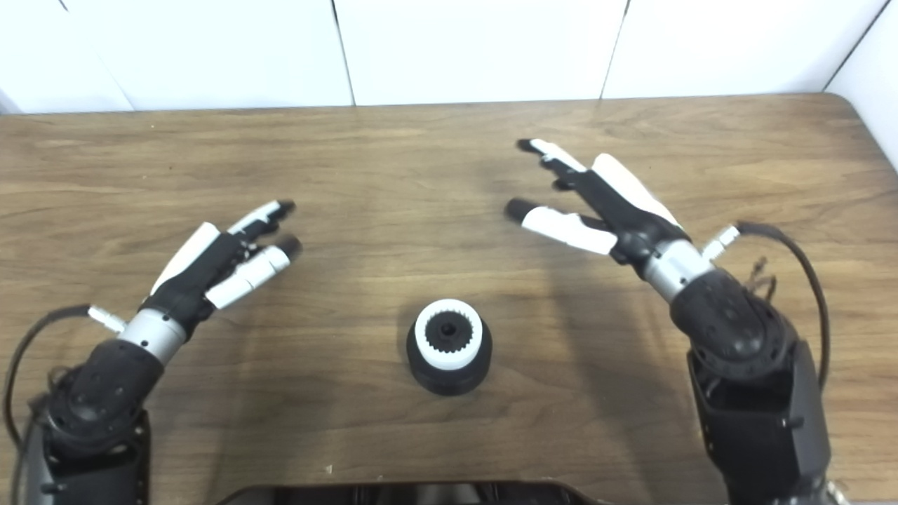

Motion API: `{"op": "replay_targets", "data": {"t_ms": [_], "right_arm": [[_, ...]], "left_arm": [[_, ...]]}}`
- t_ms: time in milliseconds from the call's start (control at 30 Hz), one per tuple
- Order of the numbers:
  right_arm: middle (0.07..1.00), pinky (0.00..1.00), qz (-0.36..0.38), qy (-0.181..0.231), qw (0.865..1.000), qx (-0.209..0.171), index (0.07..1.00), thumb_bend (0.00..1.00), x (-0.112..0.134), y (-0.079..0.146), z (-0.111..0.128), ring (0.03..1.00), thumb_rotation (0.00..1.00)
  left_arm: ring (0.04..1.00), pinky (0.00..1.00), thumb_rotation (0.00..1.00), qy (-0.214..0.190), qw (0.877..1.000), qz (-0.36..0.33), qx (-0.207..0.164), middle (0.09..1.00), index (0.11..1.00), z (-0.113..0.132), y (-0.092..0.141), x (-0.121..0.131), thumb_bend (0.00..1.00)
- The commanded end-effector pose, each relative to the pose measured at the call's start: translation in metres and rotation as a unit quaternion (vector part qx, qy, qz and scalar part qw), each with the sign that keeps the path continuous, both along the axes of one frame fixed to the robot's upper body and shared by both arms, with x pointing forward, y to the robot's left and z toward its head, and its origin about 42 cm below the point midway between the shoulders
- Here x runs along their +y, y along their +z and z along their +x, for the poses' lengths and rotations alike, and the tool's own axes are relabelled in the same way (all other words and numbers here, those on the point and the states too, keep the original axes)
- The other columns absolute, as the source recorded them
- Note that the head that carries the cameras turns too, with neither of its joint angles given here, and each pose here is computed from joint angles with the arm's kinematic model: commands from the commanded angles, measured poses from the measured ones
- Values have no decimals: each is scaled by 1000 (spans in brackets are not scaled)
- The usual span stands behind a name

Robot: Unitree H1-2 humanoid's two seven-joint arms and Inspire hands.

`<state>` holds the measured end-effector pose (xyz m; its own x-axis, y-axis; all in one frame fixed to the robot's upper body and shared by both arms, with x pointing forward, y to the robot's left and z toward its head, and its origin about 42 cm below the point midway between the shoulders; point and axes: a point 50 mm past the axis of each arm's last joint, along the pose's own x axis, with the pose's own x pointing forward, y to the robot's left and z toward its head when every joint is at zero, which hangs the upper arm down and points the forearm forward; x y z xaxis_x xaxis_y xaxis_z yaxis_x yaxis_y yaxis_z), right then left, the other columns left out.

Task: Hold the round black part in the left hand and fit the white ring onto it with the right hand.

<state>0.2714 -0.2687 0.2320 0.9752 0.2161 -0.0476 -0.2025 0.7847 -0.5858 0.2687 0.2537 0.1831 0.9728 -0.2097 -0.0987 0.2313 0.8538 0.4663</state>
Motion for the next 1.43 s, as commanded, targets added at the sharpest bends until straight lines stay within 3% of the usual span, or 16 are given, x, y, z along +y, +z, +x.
{"op": "replay_targets", "data": {"t_ms": [0,100,200,333,467,633,1067,1400], "right_arm": [[1000,960,58,-32,997,-34,1000,571,-4,8,-3,999,999],[1000,992,159,-67,985,-31,1000,522,-10,-4,-19,1000,1000],[1000,999,193,-95,976,-30,1000,514,-15,-11,-36,1000,1000],[1000,1000,231,-130,964,-23,1000,509,-22,-21,-63,1000,1000],[1000,1000,286,-149,947,-12,1000,516,-25,-32,-88,1000,1000],[1000,1000,329,-170,929,-15,1000,516,-27,-45,-103,1000,1000],[1000,1000,357,-195,913,-34,1000,521,-30,-69,-107,1000,1000],[1000,1000,342,-208,916,-39,1000,489,-29,-73,-102,1000,1000]], "left_arm": [[955,896,977,12,997,-41,-61,983,986,6,14,3,489],[972,962,998,36,990,-124,-62,991,999,3,9,10,520],[992,993,1000,46,983,-171,-52,998,1000,-5,5,17,557],[1000,1000,1000,51,978,-199,-47,1000,1000,-17,1,30,594],[1000,1000,1000,71,972,-216,-66,1000,1000,-29,-5,43,615],[1000,1000,1000,96,965,-231,-83,1000,1000,-36,-12,51,627],[1000,1000,1000,121,956,-249,-93,1000,1000,-39,-15,50,621],[1000,1000,1000,126,954,-247,-115,1000,1000,-32,-17,58,618]]}}
